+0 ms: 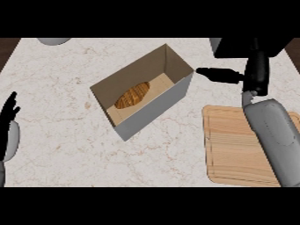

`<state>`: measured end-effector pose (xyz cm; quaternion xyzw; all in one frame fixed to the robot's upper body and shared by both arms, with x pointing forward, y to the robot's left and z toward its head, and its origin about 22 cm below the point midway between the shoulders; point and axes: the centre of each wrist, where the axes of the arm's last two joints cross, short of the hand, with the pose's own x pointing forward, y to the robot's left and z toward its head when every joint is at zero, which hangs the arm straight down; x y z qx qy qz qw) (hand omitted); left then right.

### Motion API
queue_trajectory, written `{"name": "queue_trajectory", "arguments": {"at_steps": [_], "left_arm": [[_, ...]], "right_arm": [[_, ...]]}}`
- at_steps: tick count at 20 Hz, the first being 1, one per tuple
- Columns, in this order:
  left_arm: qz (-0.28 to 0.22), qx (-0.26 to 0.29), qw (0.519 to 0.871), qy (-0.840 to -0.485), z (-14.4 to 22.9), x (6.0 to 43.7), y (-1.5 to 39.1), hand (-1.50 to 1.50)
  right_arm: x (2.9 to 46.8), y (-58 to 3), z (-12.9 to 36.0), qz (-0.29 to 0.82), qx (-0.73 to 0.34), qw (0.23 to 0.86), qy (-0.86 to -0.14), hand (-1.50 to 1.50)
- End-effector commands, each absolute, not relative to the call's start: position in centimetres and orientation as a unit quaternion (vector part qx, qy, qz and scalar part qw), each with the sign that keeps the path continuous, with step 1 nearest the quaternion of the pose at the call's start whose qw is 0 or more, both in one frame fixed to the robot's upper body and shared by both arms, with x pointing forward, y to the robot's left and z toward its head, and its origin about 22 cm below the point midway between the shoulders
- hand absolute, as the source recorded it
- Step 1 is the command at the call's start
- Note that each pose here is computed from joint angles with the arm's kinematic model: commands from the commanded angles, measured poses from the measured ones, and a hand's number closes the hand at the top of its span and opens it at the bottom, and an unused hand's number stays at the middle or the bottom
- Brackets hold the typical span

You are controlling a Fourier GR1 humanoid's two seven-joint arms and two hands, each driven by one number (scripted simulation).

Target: Pick the croissant from the cutting board and place it in the cardboard box

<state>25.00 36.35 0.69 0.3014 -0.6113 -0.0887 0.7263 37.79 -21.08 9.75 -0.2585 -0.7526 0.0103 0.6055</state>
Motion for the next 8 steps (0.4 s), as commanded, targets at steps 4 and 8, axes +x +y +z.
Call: {"name": "queue_trajectory", "arguments": {"at_steps": [4, 8], "left_arm": [[-0.082, 0.298, 0.728, -0.612, 0.6, 25.0, 38.1, 0.00], [-0.091, 0.295, 0.725, -0.616, 1.3, 27.1, 36.6, 0.00]], "right_arm": [[31.6, -29.5, 11.1, 0.035, -0.271, 0.604, -0.749, -1.50], [29.1, -33.5, 11.9, 0.082, -0.264, 0.620, -0.734, -1.50]]}}
